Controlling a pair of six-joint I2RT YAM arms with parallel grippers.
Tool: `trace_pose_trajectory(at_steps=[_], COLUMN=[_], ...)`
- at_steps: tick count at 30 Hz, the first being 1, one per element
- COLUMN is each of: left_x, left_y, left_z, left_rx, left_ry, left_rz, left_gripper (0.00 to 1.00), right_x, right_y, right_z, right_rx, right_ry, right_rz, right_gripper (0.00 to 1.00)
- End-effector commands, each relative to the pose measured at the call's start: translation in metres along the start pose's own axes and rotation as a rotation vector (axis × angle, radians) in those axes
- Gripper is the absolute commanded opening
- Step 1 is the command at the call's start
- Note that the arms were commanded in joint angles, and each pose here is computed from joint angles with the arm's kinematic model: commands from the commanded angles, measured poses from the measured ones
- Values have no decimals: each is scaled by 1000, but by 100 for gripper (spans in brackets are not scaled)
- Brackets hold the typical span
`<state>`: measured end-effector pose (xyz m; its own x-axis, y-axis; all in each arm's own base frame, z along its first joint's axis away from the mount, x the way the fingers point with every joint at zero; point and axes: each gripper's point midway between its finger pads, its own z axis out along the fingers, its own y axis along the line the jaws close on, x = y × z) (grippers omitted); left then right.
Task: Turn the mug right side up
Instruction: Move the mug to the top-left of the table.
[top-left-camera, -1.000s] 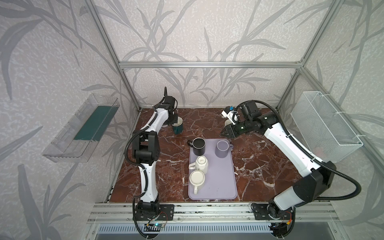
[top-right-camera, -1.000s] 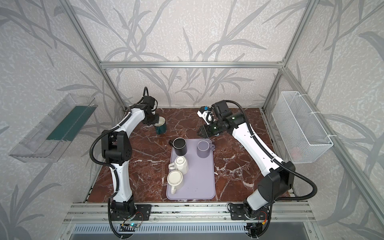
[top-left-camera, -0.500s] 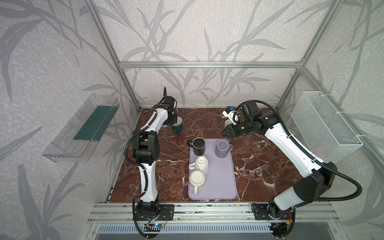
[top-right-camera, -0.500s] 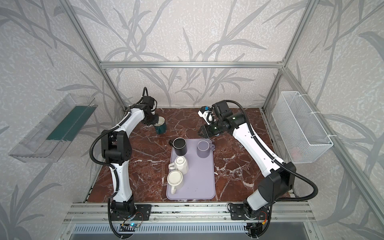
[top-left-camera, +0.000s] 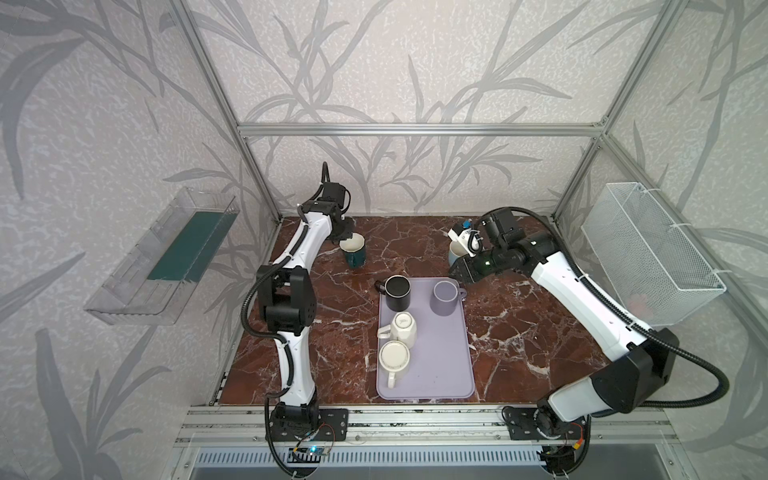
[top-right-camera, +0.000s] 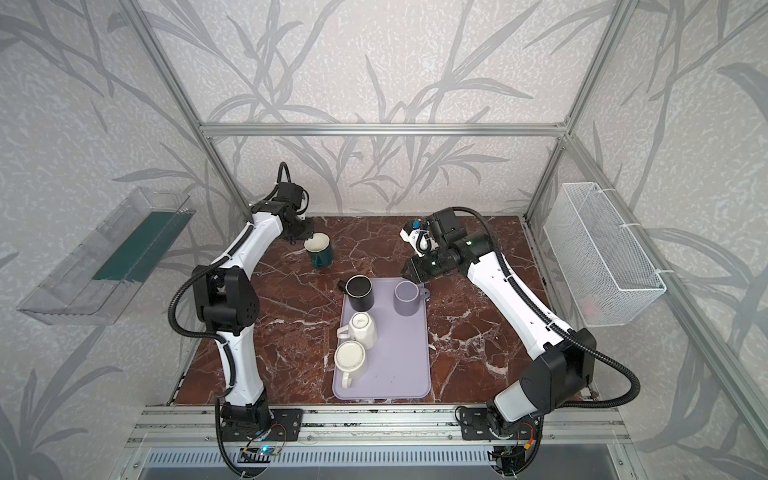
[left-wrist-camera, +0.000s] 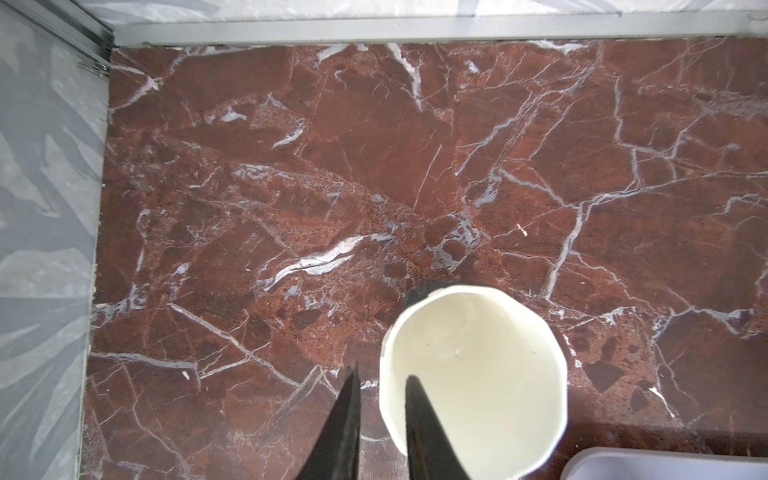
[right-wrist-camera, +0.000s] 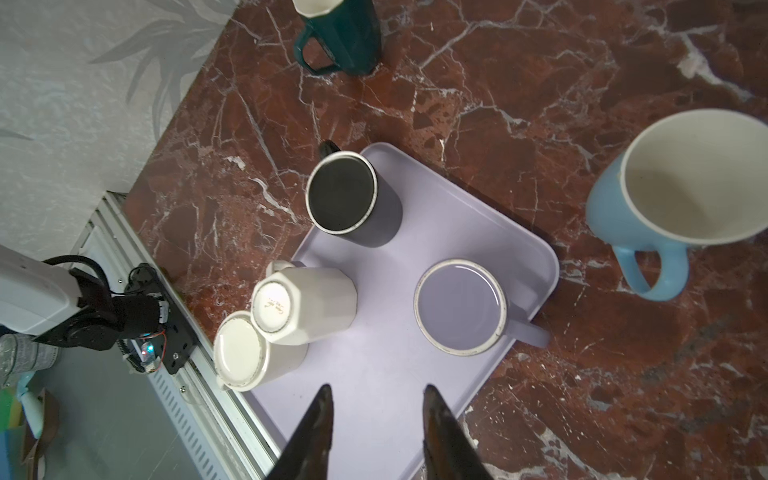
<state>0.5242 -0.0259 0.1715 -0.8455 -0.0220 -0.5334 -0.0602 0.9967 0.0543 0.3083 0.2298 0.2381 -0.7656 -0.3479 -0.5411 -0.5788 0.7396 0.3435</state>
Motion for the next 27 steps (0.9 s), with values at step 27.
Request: trace_pose_trajectory(at_steps=[27], left_x=[128], left_y=[-58], left_z=[-136], left_rx=[332], left_ry=[-271], left_rz=[-182], left_gripper=[27], right_x=[15], right_y=[-106], right_z=[103], right_rx=[8], right_ry=[-34], right_rz=[308], right_gripper=[33])
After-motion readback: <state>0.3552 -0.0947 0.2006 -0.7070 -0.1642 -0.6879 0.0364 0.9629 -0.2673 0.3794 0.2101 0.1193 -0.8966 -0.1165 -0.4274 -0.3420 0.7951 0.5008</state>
